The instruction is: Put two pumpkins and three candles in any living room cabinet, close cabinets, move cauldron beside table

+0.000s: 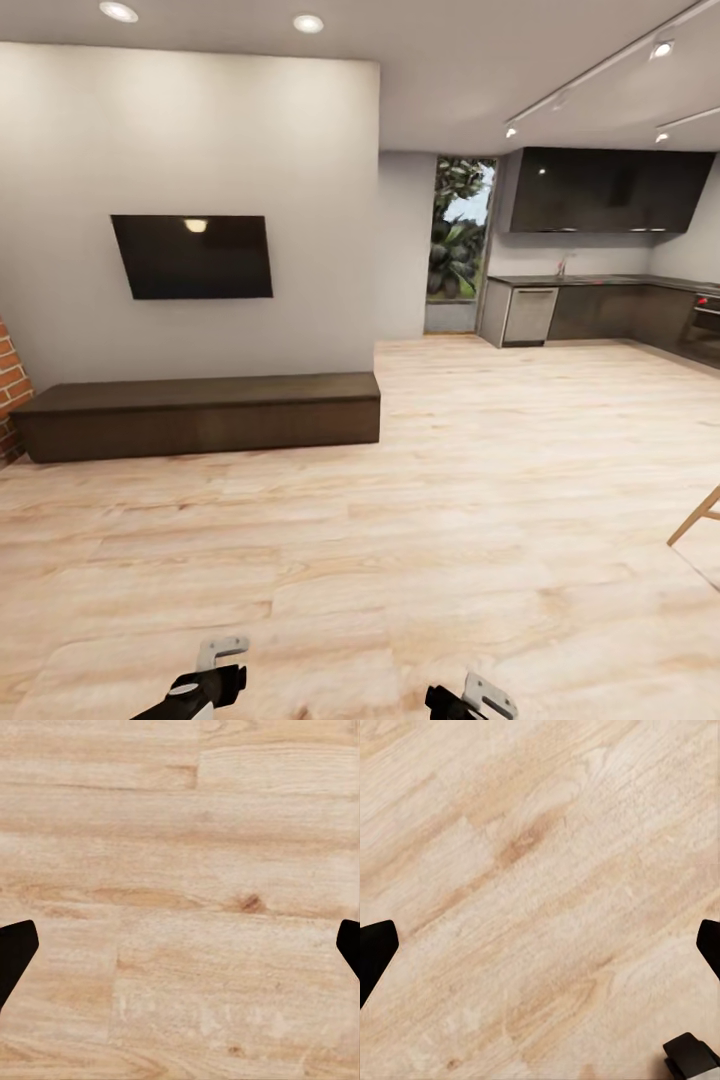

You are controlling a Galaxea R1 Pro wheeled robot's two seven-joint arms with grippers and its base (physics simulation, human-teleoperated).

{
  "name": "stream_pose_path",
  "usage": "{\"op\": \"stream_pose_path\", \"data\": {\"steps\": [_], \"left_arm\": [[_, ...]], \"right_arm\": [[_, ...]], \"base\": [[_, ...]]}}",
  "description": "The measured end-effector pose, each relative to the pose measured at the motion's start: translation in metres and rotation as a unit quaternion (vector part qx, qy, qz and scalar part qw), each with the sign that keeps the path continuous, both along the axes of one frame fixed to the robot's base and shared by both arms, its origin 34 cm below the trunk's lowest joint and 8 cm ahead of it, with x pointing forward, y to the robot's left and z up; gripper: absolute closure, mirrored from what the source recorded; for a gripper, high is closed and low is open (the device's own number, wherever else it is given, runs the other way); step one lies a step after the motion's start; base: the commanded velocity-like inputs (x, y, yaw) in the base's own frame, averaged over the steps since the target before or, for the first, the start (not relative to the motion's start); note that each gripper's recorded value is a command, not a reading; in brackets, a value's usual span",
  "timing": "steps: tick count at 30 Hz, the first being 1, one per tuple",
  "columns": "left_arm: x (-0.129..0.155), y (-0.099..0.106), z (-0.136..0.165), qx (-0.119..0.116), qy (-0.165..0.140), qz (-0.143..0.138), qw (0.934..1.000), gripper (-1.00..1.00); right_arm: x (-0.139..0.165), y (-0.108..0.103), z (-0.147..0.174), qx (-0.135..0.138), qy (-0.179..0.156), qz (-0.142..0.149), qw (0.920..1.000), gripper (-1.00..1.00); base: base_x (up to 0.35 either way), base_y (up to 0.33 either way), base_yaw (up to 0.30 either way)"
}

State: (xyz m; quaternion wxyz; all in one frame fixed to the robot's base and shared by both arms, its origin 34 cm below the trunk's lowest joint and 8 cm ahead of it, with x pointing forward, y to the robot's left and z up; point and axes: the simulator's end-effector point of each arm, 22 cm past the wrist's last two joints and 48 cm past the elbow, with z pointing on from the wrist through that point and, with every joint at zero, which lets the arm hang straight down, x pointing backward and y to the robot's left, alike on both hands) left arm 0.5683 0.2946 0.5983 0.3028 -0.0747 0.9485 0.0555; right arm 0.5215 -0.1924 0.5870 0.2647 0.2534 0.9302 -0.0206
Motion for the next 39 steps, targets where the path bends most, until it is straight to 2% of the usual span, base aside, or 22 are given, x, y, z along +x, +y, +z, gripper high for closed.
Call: {"op": "stream_pose_path", "data": {"steps": [18,39], "left_arm": [[-0.0064,-0.0009,-0.0078,0.0,0.009,-0.001,1.0,-1.0],[-0.0061,-0.0007,-0.0078,0.0,0.006,-0.001,1.0,-1.0]], "right_arm": [[-0.0041,-0.0012,-0.0057,-0.001,0.007,0.0,1.0,-1.0],[-0.0036,-0.0018,-0.0056,-0.002,0.005,-0.002,1.0,-1.0]], "base": [[0.263,0.0,0.0],[0.244,0.0,0.0]]}}
